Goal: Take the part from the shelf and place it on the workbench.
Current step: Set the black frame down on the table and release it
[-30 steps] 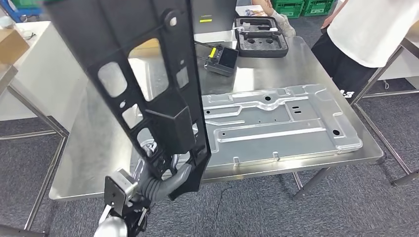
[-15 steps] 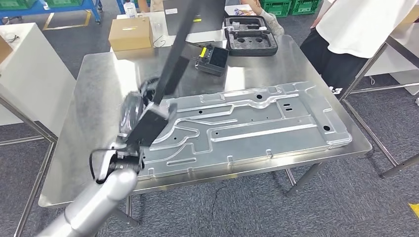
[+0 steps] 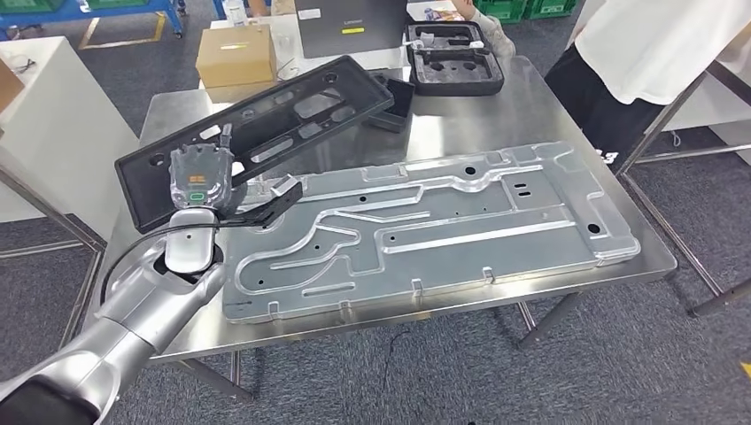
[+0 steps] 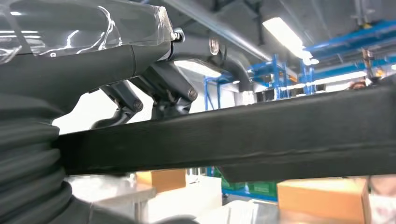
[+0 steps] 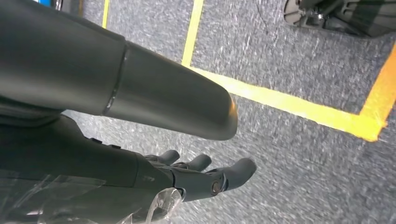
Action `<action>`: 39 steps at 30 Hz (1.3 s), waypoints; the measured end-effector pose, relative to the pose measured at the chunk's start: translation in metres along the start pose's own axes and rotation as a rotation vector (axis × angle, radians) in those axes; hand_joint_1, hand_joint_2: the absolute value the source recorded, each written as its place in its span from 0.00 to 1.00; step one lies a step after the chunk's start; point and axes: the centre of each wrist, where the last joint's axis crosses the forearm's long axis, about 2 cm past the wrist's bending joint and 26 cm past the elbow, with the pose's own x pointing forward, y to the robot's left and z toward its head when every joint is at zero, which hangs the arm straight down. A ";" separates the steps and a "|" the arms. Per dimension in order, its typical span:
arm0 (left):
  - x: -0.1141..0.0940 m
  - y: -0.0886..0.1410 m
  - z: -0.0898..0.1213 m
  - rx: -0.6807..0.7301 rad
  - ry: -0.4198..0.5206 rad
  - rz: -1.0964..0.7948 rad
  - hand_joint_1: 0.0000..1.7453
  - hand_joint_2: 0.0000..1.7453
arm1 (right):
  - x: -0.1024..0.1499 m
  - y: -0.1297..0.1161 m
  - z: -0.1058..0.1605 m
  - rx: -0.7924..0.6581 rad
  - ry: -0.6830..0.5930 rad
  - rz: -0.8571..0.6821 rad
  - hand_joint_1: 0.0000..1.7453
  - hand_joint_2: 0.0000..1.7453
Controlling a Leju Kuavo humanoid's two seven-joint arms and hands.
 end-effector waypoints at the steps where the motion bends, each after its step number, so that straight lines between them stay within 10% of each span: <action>1: 0.000 -0.004 0.003 -0.009 -0.008 -0.019 0.00 1.00 | 0.001 0.000 0.000 -0.001 -0.001 0.001 0.00 0.00; 5: 0.001 -0.019 0.015 -0.073 -0.039 -0.031 0.00 0.00 | 0.003 0.000 0.000 0.001 0.000 0.010 0.00 0.00; 14: 0.014 -0.037 0.036 -0.472 -0.059 0.474 0.00 0.00 | 0.000 0.005 0.001 0.011 0.002 0.036 0.00 0.00; 25: 0.050 -0.009 0.045 -0.482 -0.135 0.846 0.00 0.00 | -0.010 0.010 0.001 0.011 0.010 0.011 0.00 0.00; 39: 0.115 0.060 0.081 -0.473 -0.502 1.367 0.00 0.00 | -0.035 0.013 0.002 -0.016 0.028 -0.067 0.00 0.00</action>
